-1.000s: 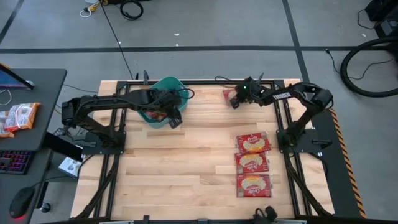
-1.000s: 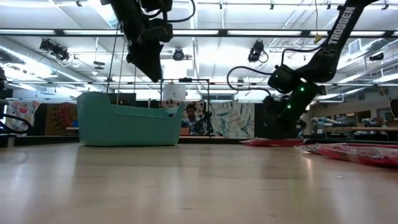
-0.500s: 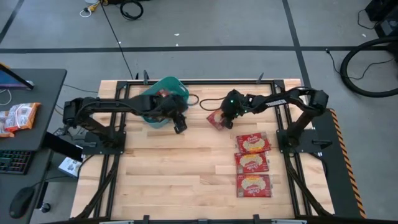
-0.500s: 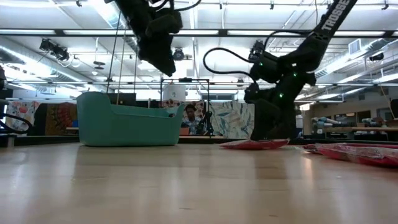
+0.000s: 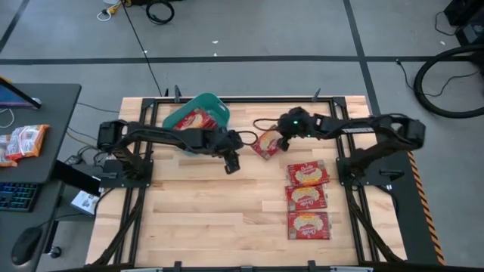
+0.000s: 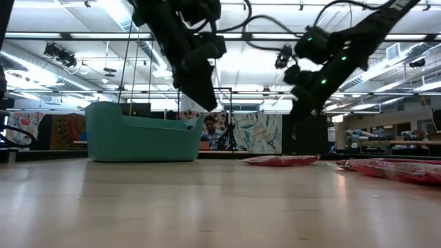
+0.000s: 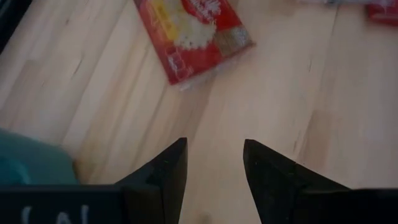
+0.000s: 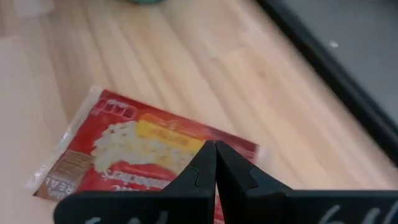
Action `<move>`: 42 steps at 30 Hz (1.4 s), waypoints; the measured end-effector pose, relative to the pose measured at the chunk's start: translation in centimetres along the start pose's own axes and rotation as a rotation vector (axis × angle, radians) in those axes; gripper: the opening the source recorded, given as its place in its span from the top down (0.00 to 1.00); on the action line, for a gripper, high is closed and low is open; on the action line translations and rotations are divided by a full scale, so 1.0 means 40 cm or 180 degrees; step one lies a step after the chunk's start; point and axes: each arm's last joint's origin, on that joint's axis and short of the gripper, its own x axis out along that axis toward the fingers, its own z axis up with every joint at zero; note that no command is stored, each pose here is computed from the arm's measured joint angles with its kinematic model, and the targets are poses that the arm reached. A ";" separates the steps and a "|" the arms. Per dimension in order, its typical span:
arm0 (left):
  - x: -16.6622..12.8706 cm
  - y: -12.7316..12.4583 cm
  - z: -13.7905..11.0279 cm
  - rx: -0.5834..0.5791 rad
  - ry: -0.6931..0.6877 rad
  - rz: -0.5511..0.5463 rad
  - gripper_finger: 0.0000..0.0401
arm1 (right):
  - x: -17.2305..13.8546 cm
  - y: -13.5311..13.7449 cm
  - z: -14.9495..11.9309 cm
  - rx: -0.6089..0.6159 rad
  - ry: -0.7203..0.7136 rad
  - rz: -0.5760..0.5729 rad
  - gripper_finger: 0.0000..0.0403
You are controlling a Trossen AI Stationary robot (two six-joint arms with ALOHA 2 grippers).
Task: Sort popcorn bags into baskets
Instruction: Put the popcorn bag into the bin
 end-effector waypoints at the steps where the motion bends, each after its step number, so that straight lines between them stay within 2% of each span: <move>1: 0.007 -0.002 0.001 0.0002 -0.0024 -0.0004 0.60 | -0.014 -0.009 -0.006 0.0030 -0.0057 -0.0032 0.98; 9: 0.075 -0.015 0.004 -0.0012 -0.0118 -0.0030 0.60 | -0.105 -0.049 -0.042 0.0241 -0.0460 -0.0222 0.98; 14: 0.117 -0.019 0.012 -0.0017 -0.0098 -0.0035 0.60 | -0.121 -0.052 -0.053 0.0270 -0.0477 -0.0229 0.98; 21: 0.203 -0.032 0.063 0.0106 -0.0088 -0.0012 0.60 | -0.129 -0.058 -0.045 0.0272 -0.0613 -0.0325 0.98; 28: 0.284 -0.003 0.097 0.0192 -0.0061 0.0086 0.60 | -0.155 -0.068 -0.046 0.0313 -0.0726 -0.0731 0.98; 35: 0.343 0.027 0.096 0.0245 -0.0116 0.0149 0.60 | -0.180 -0.068 -0.058 0.0340 -0.0903 -0.0766 0.98; 38: 0.346 0.026 0.086 0.0359 0.0004 0.0119 0.60 | -0.187 -0.068 -0.059 0.0343 -0.0910 -0.0762 0.98; 42: 0.339 0.019 0.055 0.0438 0.0439 0.0107 0.60 | -0.187 -0.067 -0.061 0.0331 -0.0890 -0.0704 0.98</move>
